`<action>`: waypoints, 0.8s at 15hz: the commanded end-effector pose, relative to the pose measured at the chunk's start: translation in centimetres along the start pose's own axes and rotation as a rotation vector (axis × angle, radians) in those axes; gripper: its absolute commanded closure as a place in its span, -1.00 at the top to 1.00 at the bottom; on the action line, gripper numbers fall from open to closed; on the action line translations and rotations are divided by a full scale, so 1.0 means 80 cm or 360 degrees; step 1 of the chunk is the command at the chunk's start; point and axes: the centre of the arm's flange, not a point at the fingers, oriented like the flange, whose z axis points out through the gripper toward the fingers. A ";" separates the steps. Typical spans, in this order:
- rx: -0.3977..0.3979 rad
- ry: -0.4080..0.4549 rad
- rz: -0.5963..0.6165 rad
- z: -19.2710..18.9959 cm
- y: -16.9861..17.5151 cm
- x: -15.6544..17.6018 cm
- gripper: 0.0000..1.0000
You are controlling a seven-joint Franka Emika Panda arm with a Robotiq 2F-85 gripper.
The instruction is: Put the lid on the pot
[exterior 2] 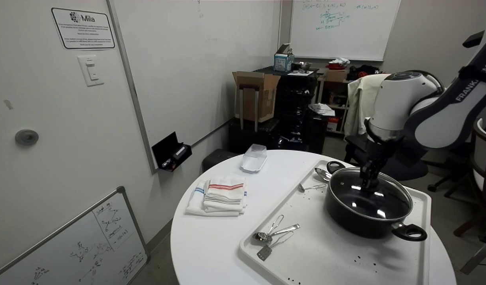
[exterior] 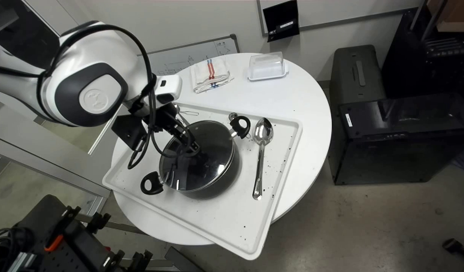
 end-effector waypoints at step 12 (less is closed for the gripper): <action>0.0062 -0.0007 0.0003 0.007 -0.001 -0.002 -0.50</action>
